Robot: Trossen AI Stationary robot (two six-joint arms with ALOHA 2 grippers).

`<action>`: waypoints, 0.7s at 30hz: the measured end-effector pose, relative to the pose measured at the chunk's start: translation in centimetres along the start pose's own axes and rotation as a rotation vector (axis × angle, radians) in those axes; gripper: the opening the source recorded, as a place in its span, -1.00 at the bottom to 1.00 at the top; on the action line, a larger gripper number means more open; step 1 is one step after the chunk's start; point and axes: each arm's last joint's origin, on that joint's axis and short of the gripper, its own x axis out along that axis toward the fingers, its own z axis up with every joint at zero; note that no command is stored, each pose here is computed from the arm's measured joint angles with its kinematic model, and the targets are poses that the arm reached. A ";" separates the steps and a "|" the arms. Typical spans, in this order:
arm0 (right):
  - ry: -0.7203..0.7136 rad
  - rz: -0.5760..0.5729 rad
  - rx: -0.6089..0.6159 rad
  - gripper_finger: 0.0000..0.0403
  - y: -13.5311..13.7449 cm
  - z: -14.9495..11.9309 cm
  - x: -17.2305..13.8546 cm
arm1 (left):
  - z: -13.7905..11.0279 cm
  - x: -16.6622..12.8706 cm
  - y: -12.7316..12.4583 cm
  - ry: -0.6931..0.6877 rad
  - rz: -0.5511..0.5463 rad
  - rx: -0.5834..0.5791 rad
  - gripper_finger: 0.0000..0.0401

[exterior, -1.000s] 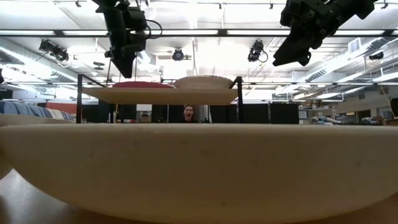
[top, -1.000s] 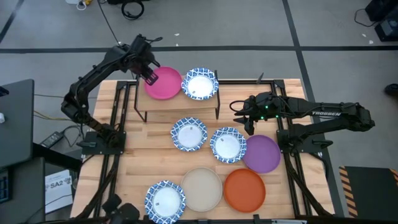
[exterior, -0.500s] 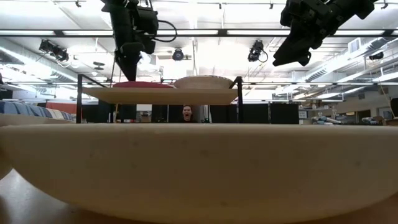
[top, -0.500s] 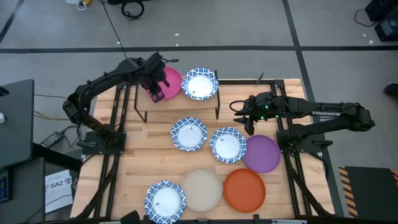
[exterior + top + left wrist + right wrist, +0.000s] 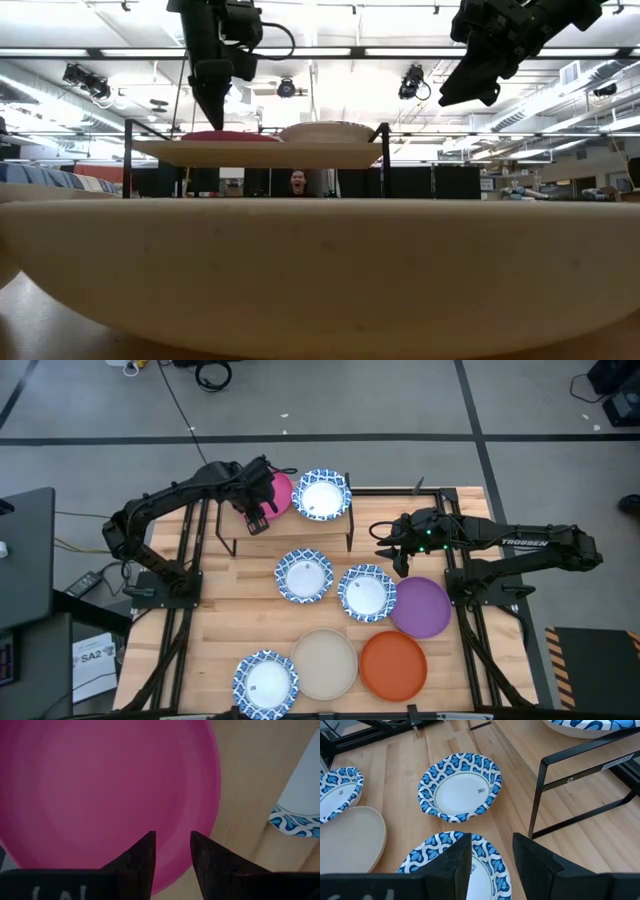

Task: Place and stack plates onto a shelf
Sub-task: Put the pink plate on the shelf

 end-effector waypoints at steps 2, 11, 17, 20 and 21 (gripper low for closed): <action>0.000 0.000 0.000 -0.26 0.0 0.0 0.0 | 0.0 0.0 0.0 0.000 0.001 0.000 -0.36; 0.000 0.000 0.000 -0.26 0.0 0.0 0.0 | 0.0 0.0 0.0 -0.001 0.001 0.000 -0.36; 0.000 0.000 0.000 -0.26 0.0 0.0 0.0 | 0.0 0.0 0.0 -0.001 0.001 -0.004 -0.36; 0.000 0.000 0.000 -0.26 0.0 0.0 0.0 | 0.1 0.0 0.0 -0.006 0.002 -0.008 -0.36; 0.000 0.000 0.000 -0.26 0.0 0.0 0.0 | 0.1 0.0 0.0 -0.012 0.003 -0.009 -0.36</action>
